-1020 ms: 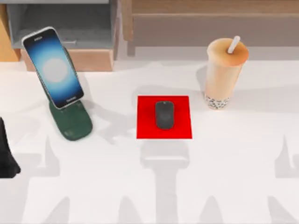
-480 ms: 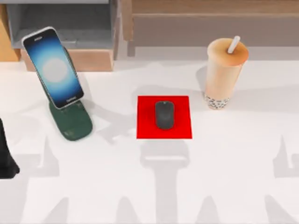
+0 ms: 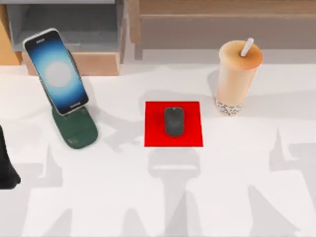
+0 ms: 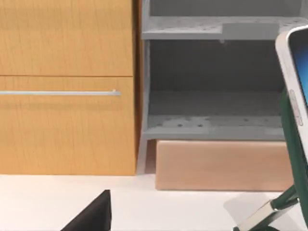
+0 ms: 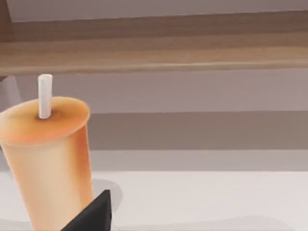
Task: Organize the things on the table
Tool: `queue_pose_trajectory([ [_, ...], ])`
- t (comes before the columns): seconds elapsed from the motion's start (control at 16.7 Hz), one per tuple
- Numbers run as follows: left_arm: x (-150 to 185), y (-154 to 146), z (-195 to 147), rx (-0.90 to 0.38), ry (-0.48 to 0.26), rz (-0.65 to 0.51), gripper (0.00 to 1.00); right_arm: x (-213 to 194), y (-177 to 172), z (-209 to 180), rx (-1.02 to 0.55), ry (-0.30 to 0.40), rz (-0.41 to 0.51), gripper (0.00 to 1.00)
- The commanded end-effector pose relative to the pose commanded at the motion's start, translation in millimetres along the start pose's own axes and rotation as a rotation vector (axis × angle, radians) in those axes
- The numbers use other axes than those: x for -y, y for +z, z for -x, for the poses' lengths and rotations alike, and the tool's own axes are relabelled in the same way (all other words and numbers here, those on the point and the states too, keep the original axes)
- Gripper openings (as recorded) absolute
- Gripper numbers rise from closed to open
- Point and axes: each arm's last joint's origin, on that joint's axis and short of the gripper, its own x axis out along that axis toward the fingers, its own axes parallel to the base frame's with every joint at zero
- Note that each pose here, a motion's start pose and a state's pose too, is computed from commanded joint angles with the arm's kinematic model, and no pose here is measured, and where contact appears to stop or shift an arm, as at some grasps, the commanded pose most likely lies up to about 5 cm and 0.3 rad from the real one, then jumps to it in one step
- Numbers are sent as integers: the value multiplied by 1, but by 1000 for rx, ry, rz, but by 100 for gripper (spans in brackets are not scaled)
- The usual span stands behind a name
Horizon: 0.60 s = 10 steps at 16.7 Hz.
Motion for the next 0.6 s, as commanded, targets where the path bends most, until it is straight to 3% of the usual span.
queue_pose_trajectory([
  [0.36, 0, 0, 0, 0, 0, 0, 100, -45, 2, -58, -39, 12, 8, 100],
  [0.6, 0, 0, 0, 0, 0, 0, 100, -85, -19, -96, -39, 10, 32, 100],
])
